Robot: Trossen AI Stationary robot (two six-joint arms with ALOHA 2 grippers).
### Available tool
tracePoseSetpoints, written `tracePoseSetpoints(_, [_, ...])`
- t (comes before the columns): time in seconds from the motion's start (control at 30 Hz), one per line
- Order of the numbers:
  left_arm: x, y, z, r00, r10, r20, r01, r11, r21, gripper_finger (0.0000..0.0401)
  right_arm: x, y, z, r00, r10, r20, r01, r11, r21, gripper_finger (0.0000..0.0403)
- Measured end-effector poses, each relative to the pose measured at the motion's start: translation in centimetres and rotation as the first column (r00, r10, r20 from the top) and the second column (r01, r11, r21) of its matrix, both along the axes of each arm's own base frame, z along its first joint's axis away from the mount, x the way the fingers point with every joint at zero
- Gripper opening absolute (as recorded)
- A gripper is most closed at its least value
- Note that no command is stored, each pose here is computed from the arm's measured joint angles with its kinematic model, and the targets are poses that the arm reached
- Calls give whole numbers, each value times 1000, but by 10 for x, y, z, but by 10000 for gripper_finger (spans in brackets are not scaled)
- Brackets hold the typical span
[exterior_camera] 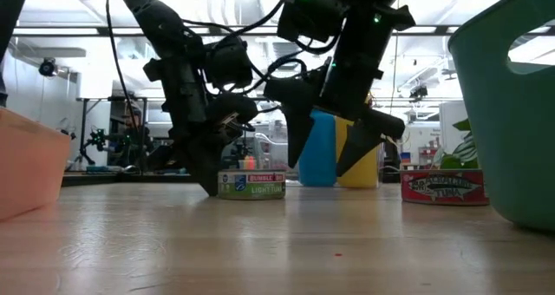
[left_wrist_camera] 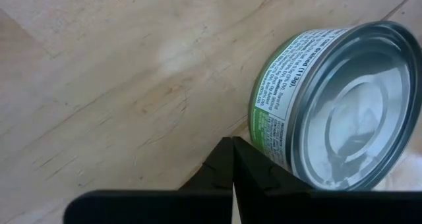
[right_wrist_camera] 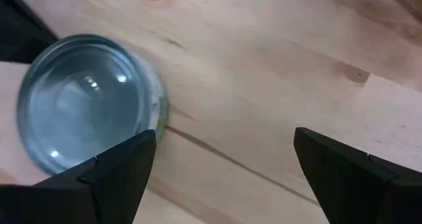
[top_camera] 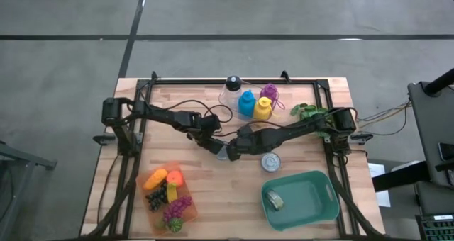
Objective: Pick & Place Food Item
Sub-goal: Put the green tuna can into the green bin
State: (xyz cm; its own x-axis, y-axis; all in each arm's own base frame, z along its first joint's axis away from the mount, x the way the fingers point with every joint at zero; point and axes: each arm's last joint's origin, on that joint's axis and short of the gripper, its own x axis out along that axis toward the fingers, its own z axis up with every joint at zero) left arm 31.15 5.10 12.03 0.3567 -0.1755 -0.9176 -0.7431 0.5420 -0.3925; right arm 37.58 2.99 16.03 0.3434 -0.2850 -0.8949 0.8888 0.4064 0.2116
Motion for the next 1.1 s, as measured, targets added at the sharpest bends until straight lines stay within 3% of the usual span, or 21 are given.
tracePoseSetpoints(0.3, [0,0,0,1000,0,2,0,1000,1,1,-6,-1,-12,998,-53,19,52,999,12,358])
tracePoseSetpoints(1.1, [0,0,0,1000,2,5,-2,1000,5,1,1,1,-7,998,-2,57,0,999,46,358])
